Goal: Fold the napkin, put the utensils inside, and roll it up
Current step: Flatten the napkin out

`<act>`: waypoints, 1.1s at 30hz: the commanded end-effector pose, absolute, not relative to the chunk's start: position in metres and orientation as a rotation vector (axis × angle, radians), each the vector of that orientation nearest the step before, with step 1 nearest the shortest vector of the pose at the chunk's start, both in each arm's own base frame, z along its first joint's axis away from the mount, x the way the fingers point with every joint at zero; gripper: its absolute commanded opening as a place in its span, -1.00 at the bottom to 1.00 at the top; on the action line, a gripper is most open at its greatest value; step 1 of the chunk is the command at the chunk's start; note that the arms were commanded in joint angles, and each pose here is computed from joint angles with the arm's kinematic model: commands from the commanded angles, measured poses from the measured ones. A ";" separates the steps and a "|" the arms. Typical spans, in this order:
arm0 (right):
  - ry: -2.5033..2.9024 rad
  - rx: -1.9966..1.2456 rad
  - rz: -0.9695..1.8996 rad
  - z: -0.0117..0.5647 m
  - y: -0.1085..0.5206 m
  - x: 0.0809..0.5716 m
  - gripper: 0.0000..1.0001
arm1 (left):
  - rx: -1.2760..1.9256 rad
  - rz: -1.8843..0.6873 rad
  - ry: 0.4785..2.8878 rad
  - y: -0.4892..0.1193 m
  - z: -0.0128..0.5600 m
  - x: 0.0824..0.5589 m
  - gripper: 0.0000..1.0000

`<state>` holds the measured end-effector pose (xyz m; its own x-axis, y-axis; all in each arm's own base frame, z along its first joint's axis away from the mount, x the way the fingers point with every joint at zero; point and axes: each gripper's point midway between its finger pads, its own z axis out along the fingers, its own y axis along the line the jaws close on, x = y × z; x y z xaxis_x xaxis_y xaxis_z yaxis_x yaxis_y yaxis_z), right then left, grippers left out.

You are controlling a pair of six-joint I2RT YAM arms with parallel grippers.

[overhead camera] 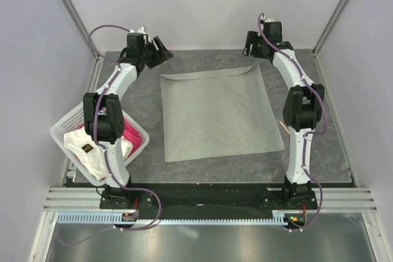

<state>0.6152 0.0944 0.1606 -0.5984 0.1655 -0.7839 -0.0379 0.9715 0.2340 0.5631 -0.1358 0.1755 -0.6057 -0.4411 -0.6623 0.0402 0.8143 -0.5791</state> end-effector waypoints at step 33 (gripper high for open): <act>2.270 0.266 0.925 0.083 0.194 0.563 0.56 | 0.132 -0.979 2.239 -0.307 0.123 0.336 0.49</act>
<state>0.5302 0.1754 0.0574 -0.8025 0.3520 -0.4817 -0.0014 0.8063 0.5915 0.3311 -0.2948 0.1025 -0.8393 -0.0872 -0.5366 0.3107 0.7331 -0.6050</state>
